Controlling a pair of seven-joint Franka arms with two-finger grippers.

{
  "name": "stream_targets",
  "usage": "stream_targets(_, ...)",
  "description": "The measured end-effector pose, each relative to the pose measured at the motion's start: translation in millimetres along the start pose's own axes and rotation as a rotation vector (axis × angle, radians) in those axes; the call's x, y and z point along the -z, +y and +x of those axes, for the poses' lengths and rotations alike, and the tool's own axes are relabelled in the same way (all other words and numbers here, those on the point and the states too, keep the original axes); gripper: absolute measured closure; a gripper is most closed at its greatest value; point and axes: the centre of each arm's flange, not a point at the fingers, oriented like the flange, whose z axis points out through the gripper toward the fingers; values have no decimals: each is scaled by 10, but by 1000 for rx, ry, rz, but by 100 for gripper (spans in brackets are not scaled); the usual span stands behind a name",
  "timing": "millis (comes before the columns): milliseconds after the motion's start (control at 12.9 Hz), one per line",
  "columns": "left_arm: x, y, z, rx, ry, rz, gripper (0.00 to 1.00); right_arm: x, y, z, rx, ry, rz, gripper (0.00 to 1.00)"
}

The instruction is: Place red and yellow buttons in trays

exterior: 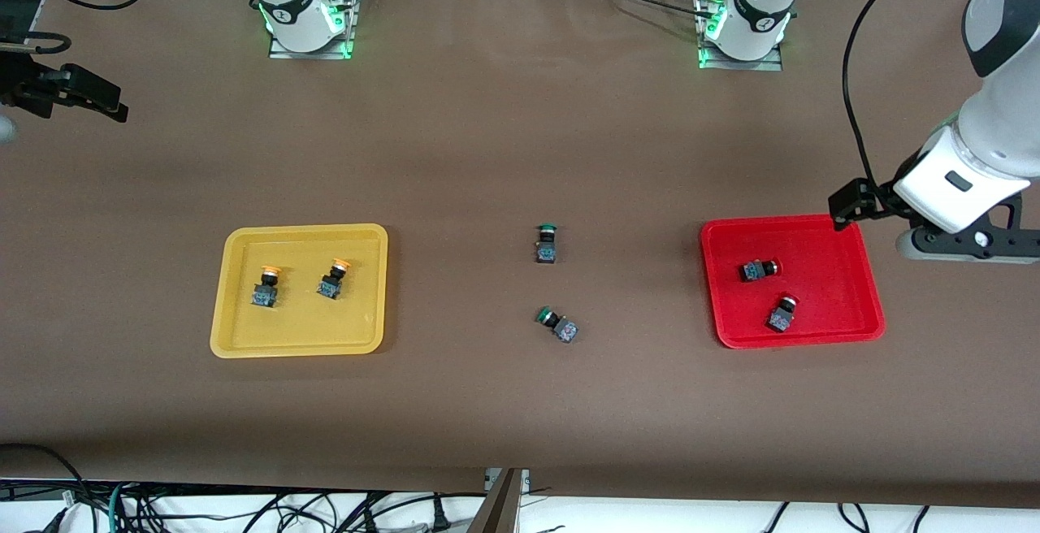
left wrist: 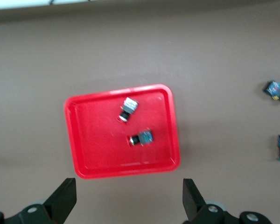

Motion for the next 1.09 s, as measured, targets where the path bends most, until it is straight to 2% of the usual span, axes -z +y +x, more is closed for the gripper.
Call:
stream_targets(155, -35, -74, -184, 23, -1, -38, 0, -1, 4, 1, 0, 0, 0, 0)
stream_targets(465, -94, -34, -546, 31, -2, -5, 0, -19, 7, 14, -1, -4, 0, 0)
stream_targets(1086, -115, -37, -566, 33, 2, -2, 0, -52, 29, 38, -4, -11, 0, 0)
